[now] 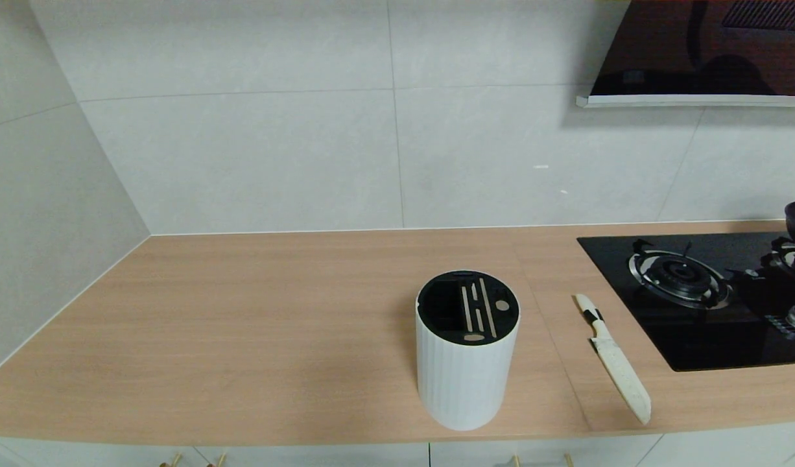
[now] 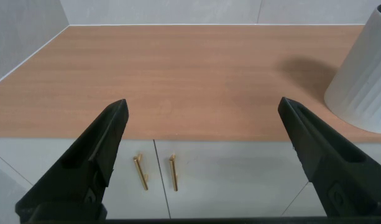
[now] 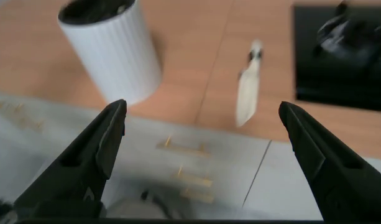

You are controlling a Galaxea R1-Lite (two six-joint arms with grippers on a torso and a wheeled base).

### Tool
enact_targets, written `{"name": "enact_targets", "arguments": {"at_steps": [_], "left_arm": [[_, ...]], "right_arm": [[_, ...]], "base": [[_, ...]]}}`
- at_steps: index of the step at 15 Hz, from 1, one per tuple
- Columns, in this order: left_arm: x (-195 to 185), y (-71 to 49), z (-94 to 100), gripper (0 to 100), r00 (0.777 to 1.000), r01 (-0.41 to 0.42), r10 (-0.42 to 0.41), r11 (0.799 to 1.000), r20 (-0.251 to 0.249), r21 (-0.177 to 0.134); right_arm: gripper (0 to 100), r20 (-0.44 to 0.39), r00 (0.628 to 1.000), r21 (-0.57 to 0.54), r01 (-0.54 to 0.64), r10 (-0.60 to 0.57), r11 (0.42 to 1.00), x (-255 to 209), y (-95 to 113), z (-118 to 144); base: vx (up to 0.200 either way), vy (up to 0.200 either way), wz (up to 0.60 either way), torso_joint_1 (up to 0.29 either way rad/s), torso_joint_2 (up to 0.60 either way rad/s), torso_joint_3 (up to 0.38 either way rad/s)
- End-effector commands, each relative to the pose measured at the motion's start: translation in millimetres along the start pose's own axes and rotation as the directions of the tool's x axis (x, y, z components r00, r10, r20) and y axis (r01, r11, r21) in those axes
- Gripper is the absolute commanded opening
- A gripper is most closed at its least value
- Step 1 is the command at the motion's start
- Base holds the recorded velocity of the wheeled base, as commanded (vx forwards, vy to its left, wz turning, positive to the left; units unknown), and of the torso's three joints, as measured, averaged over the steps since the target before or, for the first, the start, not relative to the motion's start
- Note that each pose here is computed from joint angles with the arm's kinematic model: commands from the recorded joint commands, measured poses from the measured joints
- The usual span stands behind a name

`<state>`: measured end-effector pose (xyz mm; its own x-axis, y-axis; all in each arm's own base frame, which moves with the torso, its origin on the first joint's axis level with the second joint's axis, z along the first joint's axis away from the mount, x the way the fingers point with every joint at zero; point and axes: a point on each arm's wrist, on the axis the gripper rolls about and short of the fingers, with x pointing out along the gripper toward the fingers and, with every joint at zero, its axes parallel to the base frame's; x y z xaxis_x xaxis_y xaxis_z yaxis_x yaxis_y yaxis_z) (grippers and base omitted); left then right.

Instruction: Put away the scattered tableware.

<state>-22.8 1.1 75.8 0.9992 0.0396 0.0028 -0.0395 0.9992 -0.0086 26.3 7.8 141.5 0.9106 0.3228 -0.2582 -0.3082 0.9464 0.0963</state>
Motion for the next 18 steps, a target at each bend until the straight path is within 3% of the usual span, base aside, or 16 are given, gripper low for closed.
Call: {"name": "enact_targets", "arguments": {"at_steps": [1, 5, 8, 11, 18], "left_arm": [[0, 0.0, 0.0, 100, 1.0, 0.0, 0.0, 1.0, 0.0, -0.001], [0, 0.0, 0.0, 100, 1.0, 0.0, 0.0, 1.0, 0.0, -0.001], [0, 0.0, 0.0, 100, 1.0, 0.0, 0.0, 1.0, 0.0, -0.002], [0, 0.0, 0.0, 100, 1.0, 0.0, 0.0, 1.0, 0.0, -0.002], [0, 0.0, 0.0, 100, 1.0, 0.0, 0.0, 1.0, 0.0, -0.002]], "right_arm": [[100, -0.195, 0.979, 0.014, -0.05, 0.052, 0.999, 51, -7, 22], [100, -0.247, 0.968, 0.024, -0.033, 0.038, 0.999, 120, -21, 27], [100, -0.297, 0.954, -0.006, 0.04, -0.04, 0.999, 173, -34, 14], [100, -0.294, 0.949, -0.039, 0.108, -0.115, 0.993, 214, -44, 0], [100, -0.315, 0.932, -0.07, 0.167, -0.181, 0.983, 254, -54, -16]], "base": [[0.0, 0.0, 0.0, 0.0, 0.0, 0.0], [0.0, 0.0, 0.0, 0.0, 0.0, 0.0], [0.0, 0.0, 0.0, 0.0, 0.0, 0.0], [0.0, 0.0, 0.0, 0.0, 0.0, 0.0], [0.0, 0.0, 0.0, 0.0, 0.0, 0.0]]}}
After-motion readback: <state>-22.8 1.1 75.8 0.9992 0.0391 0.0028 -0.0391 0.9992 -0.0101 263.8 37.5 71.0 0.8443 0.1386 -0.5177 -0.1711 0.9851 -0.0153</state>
